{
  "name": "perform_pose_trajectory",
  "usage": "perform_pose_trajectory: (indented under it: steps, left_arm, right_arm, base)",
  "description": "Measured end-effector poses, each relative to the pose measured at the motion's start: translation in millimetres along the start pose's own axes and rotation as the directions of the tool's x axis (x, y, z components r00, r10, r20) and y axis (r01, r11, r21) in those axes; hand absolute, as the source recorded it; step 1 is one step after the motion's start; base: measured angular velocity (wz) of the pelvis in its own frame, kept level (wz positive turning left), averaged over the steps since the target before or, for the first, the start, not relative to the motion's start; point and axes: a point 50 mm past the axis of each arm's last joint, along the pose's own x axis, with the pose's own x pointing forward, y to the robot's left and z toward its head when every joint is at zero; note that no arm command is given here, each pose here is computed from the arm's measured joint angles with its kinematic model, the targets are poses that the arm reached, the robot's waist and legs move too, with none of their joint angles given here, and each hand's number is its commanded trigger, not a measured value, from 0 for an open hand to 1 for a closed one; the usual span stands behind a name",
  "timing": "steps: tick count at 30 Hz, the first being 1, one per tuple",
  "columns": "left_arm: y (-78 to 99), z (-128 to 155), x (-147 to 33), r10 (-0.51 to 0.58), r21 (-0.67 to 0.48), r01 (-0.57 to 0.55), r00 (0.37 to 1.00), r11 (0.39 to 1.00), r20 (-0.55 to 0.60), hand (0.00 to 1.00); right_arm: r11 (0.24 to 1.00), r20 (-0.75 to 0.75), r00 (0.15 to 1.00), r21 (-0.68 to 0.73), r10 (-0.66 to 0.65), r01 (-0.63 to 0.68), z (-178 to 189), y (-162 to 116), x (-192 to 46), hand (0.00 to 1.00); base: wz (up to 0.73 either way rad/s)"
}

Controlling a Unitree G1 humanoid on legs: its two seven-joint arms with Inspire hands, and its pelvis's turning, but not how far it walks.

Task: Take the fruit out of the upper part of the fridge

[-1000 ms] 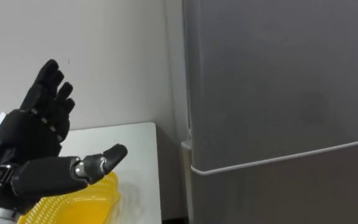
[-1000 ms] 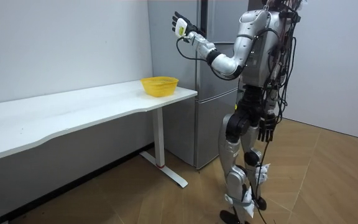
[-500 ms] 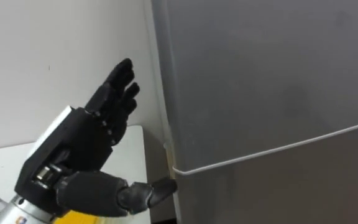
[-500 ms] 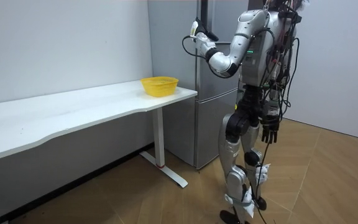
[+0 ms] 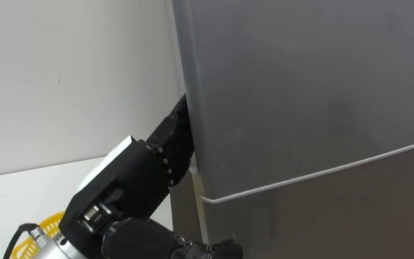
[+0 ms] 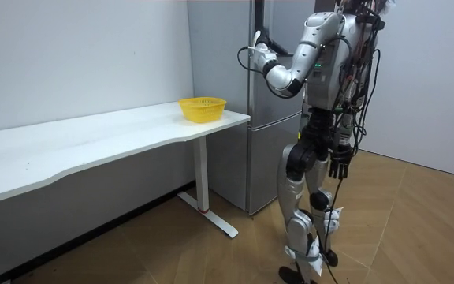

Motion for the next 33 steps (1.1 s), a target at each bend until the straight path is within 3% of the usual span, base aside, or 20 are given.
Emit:
perform_pose_trajectory:
  steps: [1, 11, 24, 25, 26, 27, 28, 29, 33]
  left_arm:
    - [-0.3, 0, 0.1, -0.002, -0.001, 0.002, 1.000, 1.000, 0.000, 1.00]
    - [-0.6, -2, 1.5, 0.005, -0.041, -0.004, 1.000, 0.999, 0.016, 1.00]
    - [-16.8, -10, 7.6, -0.119, -0.115, 0.119, 0.993, 0.986, 0.006, 1.00]
    - [-18.2, -10, 8.1, -0.127, -0.118, 0.127, 0.992, 0.985, 0.005, 0.88]
    - [-20.4, -11, 8.6, -0.145, -0.123, 0.144, 0.989, 0.982, 0.004, 0.84]
    - [-21.9, -12, 8.9, -0.158, -0.128, 0.157, 0.987, 0.979, 0.002, 0.64]
    - [-22.4, -12, 9.0, -0.163, -0.129, 0.161, 0.987, 0.978, 0.001, 0.53]
    - [-23.0, -12, 9.2, -0.172, -0.130, 0.171, 0.985, 0.977, 0.001, 0.00]
    - [-24.4, -11, 10.8, -0.207, -0.127, 0.206, 0.978, 0.970, 0.008, 0.00]
  right_arm:
    - [1.000, 0.000, 1.000, 0.000, 0.002, -0.002, 0, 0, 0, 0.00]
    - [1.000, -0.003, 1.000, -0.005, 0.015, -0.015, 0, 0, 0, 0.00]
    - [1.000, -0.002, 1.000, -0.019, 0.002, -0.002, 2, -1, 0, 0.00]
    - [1.000, -0.002, 1.000, -0.019, 0.002, -0.002, 2, -1, 0, 0.00]
    - [1.000, 0.001, 1.000, -0.023, 0.002, -0.002, 4, -1, 0, 0.00]
    - [1.000, 0.005, 1.000, -0.025, 0.001, -0.001, 6, -1, 0, 0.00]
    - [1.000, 0.007, 1.000, -0.025, 0.001, 0.000, 7, -1, 0, 0.00]
    - [1.000, 0.011, 1.000, -0.025, -0.001, 0.002, 8, -2, -1, 0.00]
    - [1.000, 0.013, 1.000, -0.025, -0.013, 0.014, 10, -3, -1, 0.00]
  base:
    - [0.00]
    - [0.00]
    - [-0.01]
    - [-0.04]
    - [0.00]
    - [0.00]
    - [0.00]
    - [-0.05]
    - [-0.04]
